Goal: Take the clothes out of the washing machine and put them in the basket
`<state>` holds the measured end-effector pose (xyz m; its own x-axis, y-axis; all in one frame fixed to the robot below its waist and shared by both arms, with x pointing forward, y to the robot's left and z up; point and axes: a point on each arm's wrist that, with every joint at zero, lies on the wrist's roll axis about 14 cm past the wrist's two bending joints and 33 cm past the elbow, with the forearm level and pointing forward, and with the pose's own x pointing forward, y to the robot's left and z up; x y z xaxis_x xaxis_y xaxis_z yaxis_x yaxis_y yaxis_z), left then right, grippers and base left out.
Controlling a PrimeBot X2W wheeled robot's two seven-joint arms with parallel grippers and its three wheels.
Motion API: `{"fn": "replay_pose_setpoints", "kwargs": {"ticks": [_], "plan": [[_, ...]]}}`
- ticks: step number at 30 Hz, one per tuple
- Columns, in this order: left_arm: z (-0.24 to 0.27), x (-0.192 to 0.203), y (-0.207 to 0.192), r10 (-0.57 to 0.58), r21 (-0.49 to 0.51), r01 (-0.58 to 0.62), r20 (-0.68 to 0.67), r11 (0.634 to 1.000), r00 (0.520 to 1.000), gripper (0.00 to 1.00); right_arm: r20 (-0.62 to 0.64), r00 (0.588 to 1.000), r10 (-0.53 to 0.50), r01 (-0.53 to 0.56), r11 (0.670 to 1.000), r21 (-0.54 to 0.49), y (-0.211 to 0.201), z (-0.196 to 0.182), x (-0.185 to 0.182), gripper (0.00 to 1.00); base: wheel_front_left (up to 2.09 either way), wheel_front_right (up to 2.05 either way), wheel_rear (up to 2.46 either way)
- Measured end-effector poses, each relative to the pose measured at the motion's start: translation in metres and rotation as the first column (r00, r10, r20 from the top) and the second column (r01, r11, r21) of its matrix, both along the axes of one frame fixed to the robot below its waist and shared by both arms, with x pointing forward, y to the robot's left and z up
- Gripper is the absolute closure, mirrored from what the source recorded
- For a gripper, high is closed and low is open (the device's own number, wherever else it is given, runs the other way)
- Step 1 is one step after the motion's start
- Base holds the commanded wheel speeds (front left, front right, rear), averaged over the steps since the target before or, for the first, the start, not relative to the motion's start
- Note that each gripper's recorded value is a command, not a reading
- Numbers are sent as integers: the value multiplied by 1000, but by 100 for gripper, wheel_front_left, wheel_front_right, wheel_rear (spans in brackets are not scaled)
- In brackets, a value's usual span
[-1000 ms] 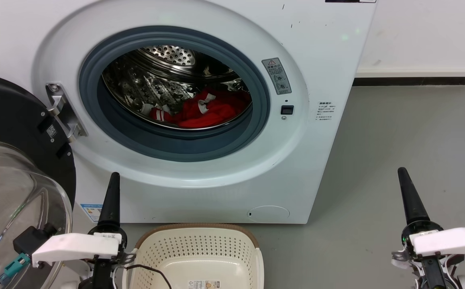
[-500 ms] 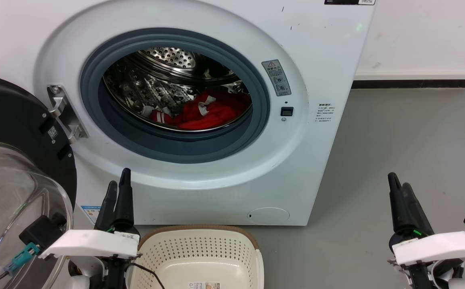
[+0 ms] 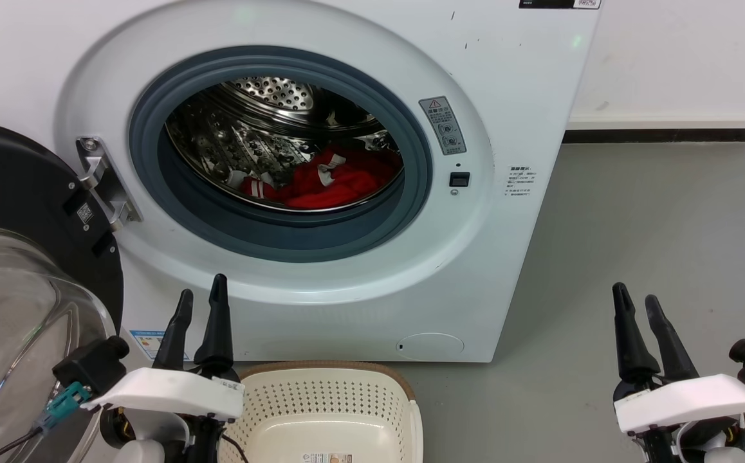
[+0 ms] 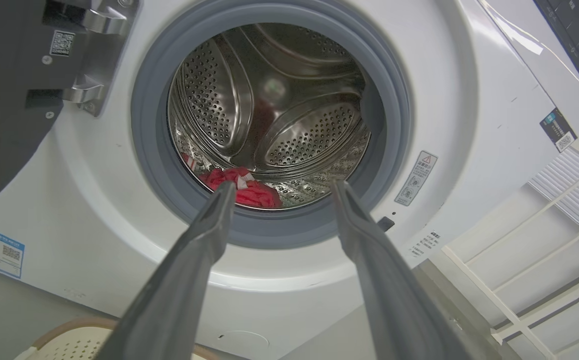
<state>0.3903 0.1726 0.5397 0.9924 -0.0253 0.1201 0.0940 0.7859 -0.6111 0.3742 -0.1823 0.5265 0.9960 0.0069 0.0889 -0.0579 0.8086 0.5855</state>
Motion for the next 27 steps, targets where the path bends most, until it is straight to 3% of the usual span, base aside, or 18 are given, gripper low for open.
{"fn": "replay_pose_setpoints", "kwargs": {"ticks": [12,27], "plan": [[-1,0,-5,4,164,-6,12,986,1000,0,0,1000,-4,4,986,-169,1,-4,0,0,0,0,0],[-3,1,-10,8,316,-16,27,949,1000,0,9,1000,4,-1,945,-328,4,-7,-2,0,0,0,0]]}}
